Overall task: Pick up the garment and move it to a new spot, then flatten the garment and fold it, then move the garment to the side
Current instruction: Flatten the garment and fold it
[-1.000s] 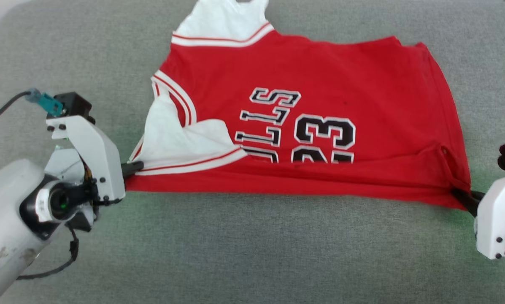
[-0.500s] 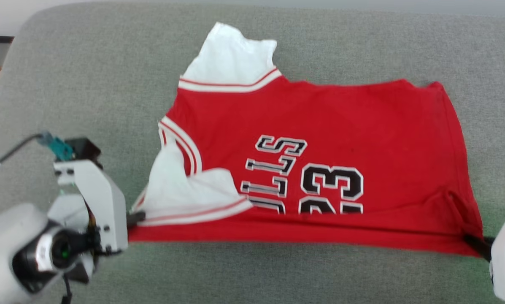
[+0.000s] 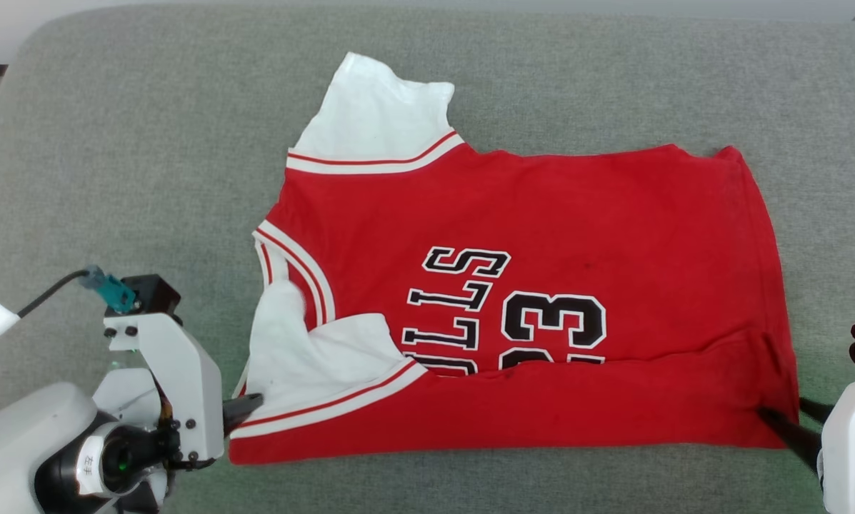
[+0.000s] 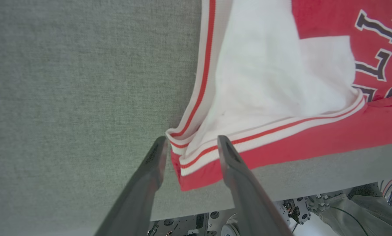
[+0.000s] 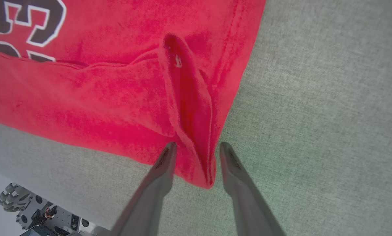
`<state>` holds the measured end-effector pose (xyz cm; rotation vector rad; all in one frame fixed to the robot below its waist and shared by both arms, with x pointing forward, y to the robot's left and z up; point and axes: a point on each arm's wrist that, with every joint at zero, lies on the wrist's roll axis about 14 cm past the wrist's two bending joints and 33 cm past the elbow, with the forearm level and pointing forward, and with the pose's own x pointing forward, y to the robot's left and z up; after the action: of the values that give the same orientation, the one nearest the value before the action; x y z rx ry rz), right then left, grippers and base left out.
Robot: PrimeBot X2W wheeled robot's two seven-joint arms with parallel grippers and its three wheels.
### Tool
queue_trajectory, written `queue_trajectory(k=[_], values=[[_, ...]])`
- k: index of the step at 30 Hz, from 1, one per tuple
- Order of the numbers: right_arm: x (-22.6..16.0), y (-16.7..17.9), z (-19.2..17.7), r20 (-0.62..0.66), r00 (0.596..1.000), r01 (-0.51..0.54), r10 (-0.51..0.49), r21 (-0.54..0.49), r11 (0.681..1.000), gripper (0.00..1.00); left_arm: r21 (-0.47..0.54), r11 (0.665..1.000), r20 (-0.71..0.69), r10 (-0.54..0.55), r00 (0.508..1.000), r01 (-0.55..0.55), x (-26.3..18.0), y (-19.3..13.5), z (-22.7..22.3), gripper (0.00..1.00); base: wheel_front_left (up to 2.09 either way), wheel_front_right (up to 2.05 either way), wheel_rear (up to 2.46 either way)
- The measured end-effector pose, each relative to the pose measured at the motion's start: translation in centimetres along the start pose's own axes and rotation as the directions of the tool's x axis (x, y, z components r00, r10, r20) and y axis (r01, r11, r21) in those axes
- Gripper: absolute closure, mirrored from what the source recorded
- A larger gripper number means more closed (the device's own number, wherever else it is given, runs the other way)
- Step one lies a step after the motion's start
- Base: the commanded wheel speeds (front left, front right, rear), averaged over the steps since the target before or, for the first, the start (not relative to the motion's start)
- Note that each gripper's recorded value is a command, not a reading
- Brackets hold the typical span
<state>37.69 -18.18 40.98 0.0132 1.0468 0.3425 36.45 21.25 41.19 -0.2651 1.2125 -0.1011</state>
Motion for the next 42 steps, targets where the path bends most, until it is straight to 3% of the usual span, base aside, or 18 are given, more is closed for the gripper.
queue_trajectory(k=[1, 10, 14, 23, 32, 36, 42], values=[[-0.1, 0.0, 0.0, 0.003, 1.000, 0.003, -0.003, 0.000, 1.000, 0.00, 0.007, 1.000, 0.003, -0.002, 1.000, 0.002, 0.0, 0.0, 0.0, 0.00, 0.00, 0.00, 0.00], [-2.1, 0.5, 2.2, 0.145, 0.989, 0.010, -0.011, 0.006, 1.000, 0.00, 0.079, 0.997, 0.106, -0.002, 0.994, -0.007, -1.3, -0.5, 2.7, 0.00, 0.00, 0.00, 0.00], [-3.7, 0.5, 4.8, 0.300, 0.953, 0.036, -0.032, -0.009, 0.999, 0.00, 0.142, 0.990, 0.228, -0.026, 0.973, -0.007, -2.5, -1.5, 6.1, 0.00, 0.00, 0.00, 0.00], [-7.1, 0.0, 10.8, 0.658, 0.750, 0.134, -0.067, -0.052, 0.990, 0.00, 0.295, 0.955, 0.446, -0.114, 0.888, -0.026, -3.6, -4.8, 14.2, 0.00, 0.00, 0.00, 0.00], [-10.3, -1.1, 14.6, 0.867, 0.493, 0.229, -0.067, -0.055, 0.972, 0.00, 0.403, 0.913, 0.571, -0.201, 0.796, -0.058, -2.9, -7.8, 22.1, 0.00, 0.00, 0.00, 0.00], [-10.5, -1.6, 14.9, 0.898, 0.433, 0.253, -0.076, -0.040, 0.967, 0.00, 0.416, 0.907, 0.588, -0.213, 0.780, -0.066, -1.2, -8.2, 24.7, 0.00, 0.00, 0.00, 0.00], [-8.9, -3.1, 13.7, 0.883, 0.453, 0.271, -0.123, -0.005, 0.963, 0.00, 0.408, 0.911, 0.504, -0.176, 0.845, -0.054, 3.4, -8.0, 25.8, 0.00, 0.00, 0.00, 0.00]])
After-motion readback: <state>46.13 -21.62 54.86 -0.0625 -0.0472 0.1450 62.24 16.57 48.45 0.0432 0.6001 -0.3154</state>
